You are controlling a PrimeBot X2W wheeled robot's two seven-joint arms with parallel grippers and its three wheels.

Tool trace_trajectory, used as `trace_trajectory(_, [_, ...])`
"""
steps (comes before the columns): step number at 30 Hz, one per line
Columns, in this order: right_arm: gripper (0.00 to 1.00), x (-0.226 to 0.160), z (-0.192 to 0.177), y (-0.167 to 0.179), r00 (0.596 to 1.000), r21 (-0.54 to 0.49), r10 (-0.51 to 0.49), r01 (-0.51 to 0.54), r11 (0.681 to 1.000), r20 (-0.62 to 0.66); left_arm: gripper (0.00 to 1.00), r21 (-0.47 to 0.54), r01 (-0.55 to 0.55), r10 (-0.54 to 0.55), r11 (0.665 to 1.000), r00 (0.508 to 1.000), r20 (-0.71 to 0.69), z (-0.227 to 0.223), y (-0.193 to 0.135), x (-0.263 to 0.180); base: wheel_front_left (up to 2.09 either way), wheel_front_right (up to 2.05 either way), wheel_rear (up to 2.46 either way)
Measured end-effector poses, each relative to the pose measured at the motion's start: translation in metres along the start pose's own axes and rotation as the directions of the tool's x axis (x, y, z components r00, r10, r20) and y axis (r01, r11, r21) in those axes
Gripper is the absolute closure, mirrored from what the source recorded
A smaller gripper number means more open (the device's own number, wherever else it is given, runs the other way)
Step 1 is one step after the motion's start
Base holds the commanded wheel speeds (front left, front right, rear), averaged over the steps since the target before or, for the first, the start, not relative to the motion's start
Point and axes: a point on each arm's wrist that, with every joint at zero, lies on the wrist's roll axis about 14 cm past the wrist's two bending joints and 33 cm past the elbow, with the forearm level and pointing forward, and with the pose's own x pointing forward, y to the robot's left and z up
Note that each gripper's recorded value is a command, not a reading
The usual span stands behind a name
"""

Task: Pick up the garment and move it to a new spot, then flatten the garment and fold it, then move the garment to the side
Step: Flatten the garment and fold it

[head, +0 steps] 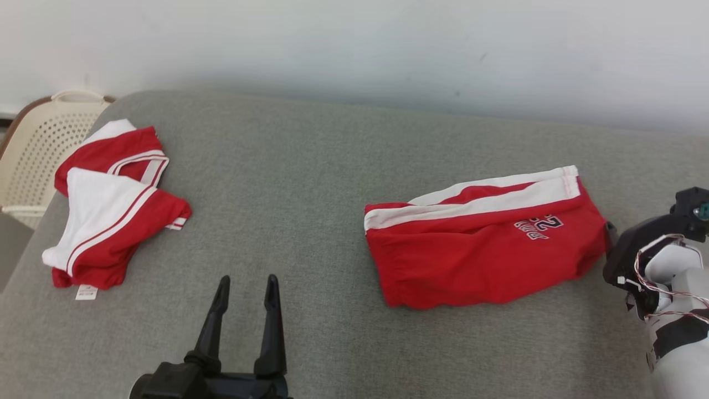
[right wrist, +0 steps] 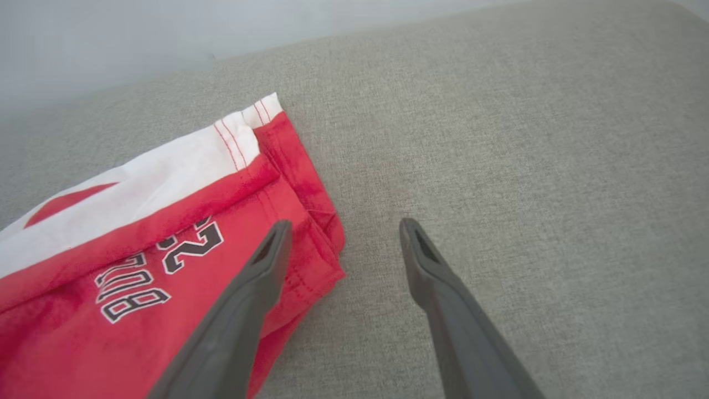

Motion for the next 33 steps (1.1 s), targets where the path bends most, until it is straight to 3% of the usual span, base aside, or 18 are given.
trace_trajectory(12, [0.00,0.022,-0.043,0.020,0.993,0.052,0.021,-0.015,0.999,-0.116,0.00,0.019,-0.038,0.038,0.999,0.999,-0.026,-0.009,0.014,-0.008,0.00,0.00,0.00])
trace_trajectory(13, [0.23,0.022,-0.044,0.020,0.993,0.059,0.021,-0.014,0.998,-0.119,0.00,0.020,-0.038,0.038,0.999,0.999,-0.027,-0.009,0.015,-0.009,0.00,0.00,0.00])
trace_trajectory(14, [0.64,0.022,-0.044,0.020,0.993,0.068,0.022,-0.014,0.998,-0.117,0.00,0.021,-0.040,0.040,0.999,0.999,-0.027,-0.009,0.015,-0.009,0.00,0.00,0.00])
trace_trajectory(16, [1.00,0.023,-0.045,0.021,0.994,0.079,0.023,-0.014,0.997,-0.111,0.00,0.027,-0.037,0.037,0.999,0.999,-0.026,-0.009,0.016,-0.008,0.00,0.00,0.00])
trace_trajectory(27, [1.00,0.006,-0.050,0.040,0.996,0.084,0.059,-0.054,0.995,-0.066,0.00,0.098,0.067,-0.060,0.993,0.996,-0.072,-0.020,0.006,-0.017,0.00,0.00,0.00])
trace_trajectory(33, [1.00,-0.015,-0.067,0.027,0.997,0.079,0.042,-0.038,0.996,-0.058,0.00,0.140,0.100,-0.086,0.985,0.991,-0.102,-0.023,0.010,-0.018,0.00,0.00,0.00])
